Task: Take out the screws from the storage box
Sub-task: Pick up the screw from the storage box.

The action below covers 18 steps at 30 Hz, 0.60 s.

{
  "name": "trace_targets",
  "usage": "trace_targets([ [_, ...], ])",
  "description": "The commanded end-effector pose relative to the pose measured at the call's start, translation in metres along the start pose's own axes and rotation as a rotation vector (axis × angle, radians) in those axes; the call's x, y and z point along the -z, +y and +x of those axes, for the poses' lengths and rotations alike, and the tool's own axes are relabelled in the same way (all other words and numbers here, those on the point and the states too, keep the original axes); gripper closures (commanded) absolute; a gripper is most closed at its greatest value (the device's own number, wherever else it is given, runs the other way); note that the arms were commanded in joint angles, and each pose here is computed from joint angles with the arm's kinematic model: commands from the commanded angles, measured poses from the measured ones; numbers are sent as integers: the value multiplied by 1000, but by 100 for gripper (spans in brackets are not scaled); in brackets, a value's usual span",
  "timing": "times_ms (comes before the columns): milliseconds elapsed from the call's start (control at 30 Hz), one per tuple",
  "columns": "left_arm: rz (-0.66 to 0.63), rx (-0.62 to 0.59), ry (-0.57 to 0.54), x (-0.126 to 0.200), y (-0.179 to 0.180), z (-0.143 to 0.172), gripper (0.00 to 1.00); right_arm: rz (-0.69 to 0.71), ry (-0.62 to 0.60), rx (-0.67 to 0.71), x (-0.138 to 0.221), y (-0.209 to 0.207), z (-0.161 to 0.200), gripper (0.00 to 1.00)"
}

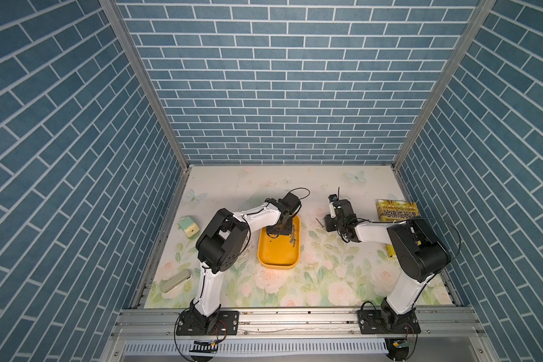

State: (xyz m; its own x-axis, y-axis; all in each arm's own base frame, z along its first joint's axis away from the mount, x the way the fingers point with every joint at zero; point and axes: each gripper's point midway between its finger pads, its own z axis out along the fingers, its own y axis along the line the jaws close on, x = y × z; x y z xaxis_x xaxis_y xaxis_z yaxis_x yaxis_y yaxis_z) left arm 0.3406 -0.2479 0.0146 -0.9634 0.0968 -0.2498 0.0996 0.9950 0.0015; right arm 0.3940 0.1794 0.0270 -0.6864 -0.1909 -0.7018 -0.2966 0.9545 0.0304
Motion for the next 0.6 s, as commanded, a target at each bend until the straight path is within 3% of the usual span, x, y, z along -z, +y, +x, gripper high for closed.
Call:
trace_targets([
  [0,-167,-65,300,-36,42,83,55,-10,6,-22,-3,0,4,69],
  [133,-161,-72,298,-32,41,83,56,-17,10,-21,-4,1,4,69],
  [300,-166,-91,313,-33,42,89,65,-25,5,-22,-3,2,3,69],
  [567,-109,-91,338,-49,35,101,92,-35,-2,-25,-2,4,2,69],
])
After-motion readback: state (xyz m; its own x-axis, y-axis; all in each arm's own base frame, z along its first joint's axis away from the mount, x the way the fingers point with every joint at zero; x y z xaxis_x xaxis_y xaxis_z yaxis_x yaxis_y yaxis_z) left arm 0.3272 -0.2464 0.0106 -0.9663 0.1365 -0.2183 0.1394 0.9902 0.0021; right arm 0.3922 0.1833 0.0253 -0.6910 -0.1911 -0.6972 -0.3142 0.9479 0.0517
